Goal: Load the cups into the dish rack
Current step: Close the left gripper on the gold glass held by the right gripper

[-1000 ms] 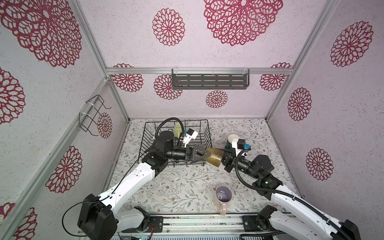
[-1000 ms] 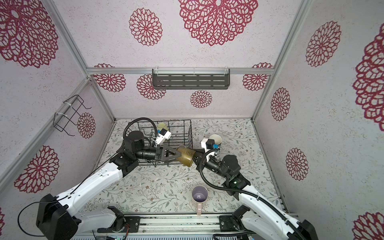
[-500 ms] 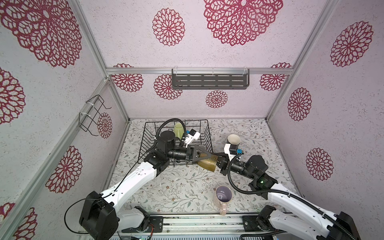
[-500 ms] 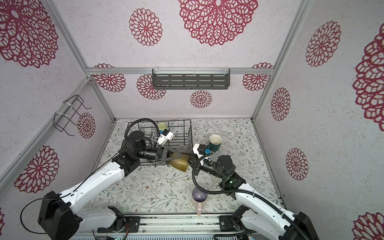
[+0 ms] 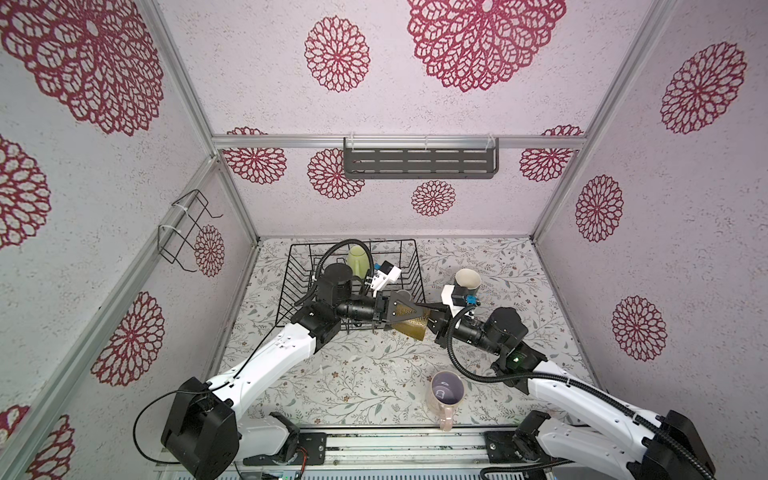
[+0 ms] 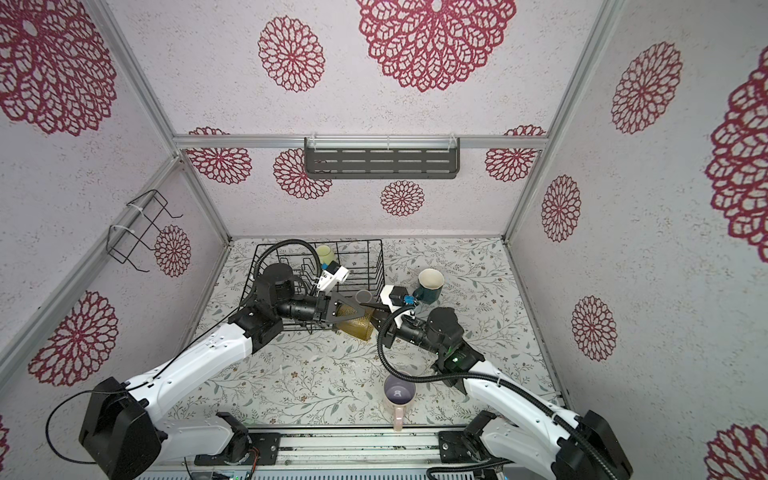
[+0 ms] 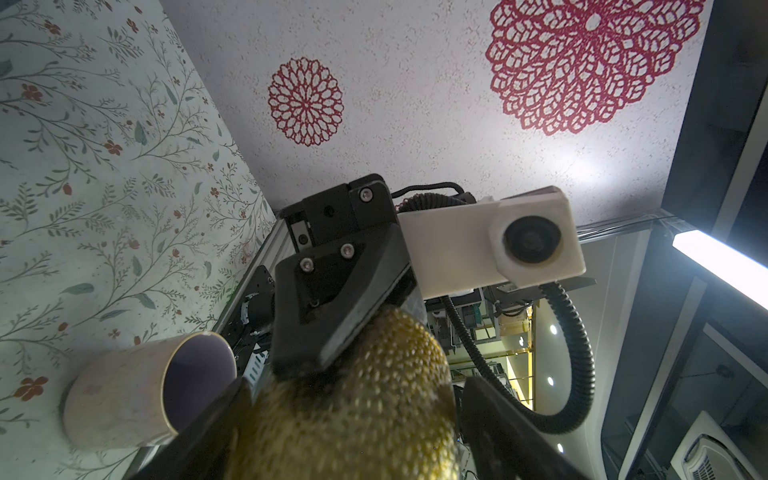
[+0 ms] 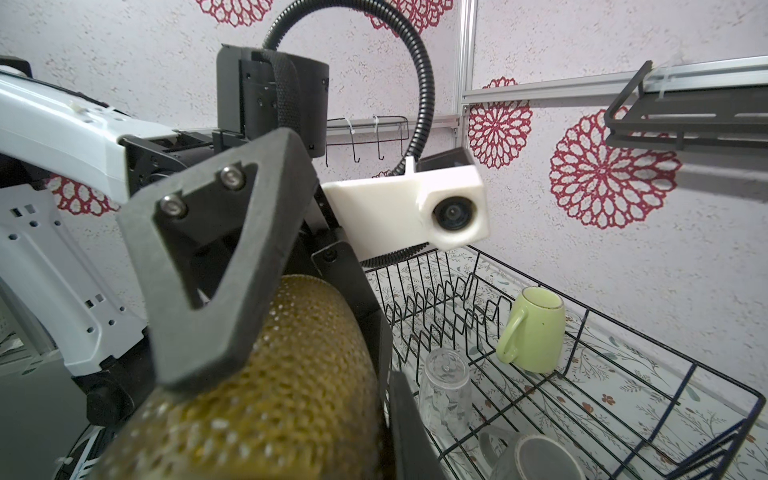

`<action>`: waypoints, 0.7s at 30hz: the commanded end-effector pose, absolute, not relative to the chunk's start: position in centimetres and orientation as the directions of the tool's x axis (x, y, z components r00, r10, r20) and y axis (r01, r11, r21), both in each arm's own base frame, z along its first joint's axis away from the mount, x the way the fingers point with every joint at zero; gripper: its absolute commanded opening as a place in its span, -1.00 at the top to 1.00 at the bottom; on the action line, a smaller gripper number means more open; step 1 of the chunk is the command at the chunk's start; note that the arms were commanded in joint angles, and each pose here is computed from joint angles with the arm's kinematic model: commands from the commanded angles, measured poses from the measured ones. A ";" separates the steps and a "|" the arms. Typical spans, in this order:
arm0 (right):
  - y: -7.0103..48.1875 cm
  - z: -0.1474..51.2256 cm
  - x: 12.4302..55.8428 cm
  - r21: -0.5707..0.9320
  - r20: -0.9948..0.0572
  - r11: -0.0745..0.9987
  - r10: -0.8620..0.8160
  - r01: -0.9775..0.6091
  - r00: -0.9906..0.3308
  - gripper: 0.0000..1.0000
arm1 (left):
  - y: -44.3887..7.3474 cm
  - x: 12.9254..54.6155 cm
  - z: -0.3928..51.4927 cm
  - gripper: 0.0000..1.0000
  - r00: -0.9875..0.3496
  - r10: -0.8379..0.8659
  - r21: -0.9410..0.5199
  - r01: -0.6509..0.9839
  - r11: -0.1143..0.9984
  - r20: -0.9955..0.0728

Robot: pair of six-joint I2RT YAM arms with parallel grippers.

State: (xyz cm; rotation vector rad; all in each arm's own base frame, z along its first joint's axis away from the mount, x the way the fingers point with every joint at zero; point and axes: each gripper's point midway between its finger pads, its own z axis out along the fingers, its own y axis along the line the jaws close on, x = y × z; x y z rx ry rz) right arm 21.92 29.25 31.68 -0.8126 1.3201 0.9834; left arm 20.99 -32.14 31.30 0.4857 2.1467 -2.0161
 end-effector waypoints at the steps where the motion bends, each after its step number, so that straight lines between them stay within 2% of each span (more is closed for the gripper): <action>1: 29.0 33.4 23.0 0.062 -0.987 0.439 0.160 -0.897 0.010 1.00 | -32.4 19.5 32.6 -0.61 -0.908 0.167 -0.922 0.387 -0.019 -0.385; 8: 28.0 32.7 24.4 0.120 -0.983 0.518 0.181 -0.847 -0.029 0.94 | -32.3 19.7 32.5 -0.54 -0.907 0.148 -0.918 0.396 -0.010 -0.393; 13: 28.0 32.2 24.1 0.130 -0.984 0.503 0.175 -0.855 -0.047 0.67 | -32.3 20.2 32.9 -0.46 -0.904 0.126 -0.911 0.411 -0.005 -0.409; 17: 27.4 31.8 24.3 0.142 -0.984 0.536 0.169 -0.832 -0.059 0.14 | -32.3 20.7 32.9 -0.43 -0.907 0.111 -0.913 0.409 0.004 -0.406; 21: 25.6 31.4 24.7 0.142 -0.984 0.610 0.174 -0.779 -0.043 -0.14 | -31.7 22.1 32.9 -0.40 -0.912 0.066 -0.913 0.406 0.026 -0.404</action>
